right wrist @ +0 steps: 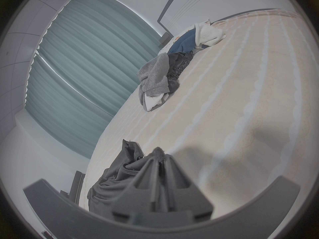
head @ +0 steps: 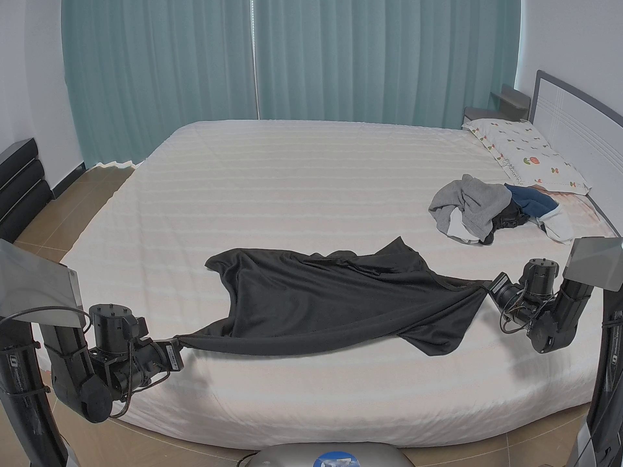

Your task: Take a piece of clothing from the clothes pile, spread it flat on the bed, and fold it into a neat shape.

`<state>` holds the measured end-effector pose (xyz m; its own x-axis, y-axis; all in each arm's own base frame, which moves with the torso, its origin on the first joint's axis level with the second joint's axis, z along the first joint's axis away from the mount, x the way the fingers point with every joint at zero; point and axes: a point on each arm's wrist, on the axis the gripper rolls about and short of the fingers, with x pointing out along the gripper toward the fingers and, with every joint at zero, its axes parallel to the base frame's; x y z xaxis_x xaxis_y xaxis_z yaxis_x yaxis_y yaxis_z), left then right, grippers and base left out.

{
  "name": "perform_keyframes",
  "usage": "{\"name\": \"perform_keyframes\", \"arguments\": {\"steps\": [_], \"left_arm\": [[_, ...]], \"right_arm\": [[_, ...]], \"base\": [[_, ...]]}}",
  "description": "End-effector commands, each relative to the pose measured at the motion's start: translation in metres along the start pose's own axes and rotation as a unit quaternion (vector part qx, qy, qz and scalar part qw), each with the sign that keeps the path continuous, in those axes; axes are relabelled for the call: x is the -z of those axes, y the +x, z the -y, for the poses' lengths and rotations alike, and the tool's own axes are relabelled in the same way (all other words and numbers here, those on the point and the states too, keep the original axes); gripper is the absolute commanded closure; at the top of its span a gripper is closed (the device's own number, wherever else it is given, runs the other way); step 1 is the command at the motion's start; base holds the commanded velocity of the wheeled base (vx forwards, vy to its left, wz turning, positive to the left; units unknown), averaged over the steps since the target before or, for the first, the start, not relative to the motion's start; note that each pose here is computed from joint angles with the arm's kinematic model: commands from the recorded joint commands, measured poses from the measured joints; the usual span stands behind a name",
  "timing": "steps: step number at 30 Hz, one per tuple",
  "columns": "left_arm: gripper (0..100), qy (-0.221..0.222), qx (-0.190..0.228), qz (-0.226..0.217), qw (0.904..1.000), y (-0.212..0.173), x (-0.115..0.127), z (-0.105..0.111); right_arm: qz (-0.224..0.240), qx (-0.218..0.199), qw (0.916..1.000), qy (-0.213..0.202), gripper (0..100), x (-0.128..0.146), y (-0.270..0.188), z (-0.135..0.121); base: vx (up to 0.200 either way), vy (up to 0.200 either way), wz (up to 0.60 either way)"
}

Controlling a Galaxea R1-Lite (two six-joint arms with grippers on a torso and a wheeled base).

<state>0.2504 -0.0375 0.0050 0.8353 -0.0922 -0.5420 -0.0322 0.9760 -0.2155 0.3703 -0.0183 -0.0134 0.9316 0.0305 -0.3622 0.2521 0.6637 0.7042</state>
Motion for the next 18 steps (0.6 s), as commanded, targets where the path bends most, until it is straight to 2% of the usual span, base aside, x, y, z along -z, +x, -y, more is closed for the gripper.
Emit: {"name": "perform_keyframes", "arguments": {"steps": [1, 8, 12, 14, 16, 18], "left_arm": [[100, 0.000, -0.001, -0.009, 1.0000, 0.004, 0.004, -0.001], [100, -0.003, 0.000, -0.004, 1.0000, 0.005, 0.002, 0.000], [100, -0.009, 0.001, 0.003, 0.9999, 0.007, -0.001, 0.001], [100, -0.019, 0.003, 0.008, 0.9998, 0.009, -0.003, 0.002], [100, -0.021, 0.003, 0.008, 0.9997, 0.009, -0.003, 0.002], [100, -0.021, 0.003, 0.007, 0.9998, 0.009, -0.002, 0.002]], "right_arm": [[-0.005, 0.000, 1.0000, -0.001, 0, 0.002, -0.002, -0.002], [-0.011, -0.010, 0.9998, -0.013, 0, -0.001, -0.023, -0.015], [-0.038, -0.030, 0.9981, -0.037, 0, 0.010, -0.054, -0.037], [-0.063, -0.039, 0.9952, -0.064, 0, 0.021, -0.065, -0.050], [-0.071, -0.039, 0.9941, -0.073, 0, 0.023, -0.066, -0.053], [-0.098, -0.025, 0.9910, -0.088, 0, 0.029, -0.069, -0.055]], "base": [[0.000, 0.000, 0.00], [0.000, 0.000, 0.00], [0.000, 0.000, 0.00], [0.000, 0.000, 0.00], [0.000, 0.000, 0.00], [0.000, 0.000, 0.00]]}}
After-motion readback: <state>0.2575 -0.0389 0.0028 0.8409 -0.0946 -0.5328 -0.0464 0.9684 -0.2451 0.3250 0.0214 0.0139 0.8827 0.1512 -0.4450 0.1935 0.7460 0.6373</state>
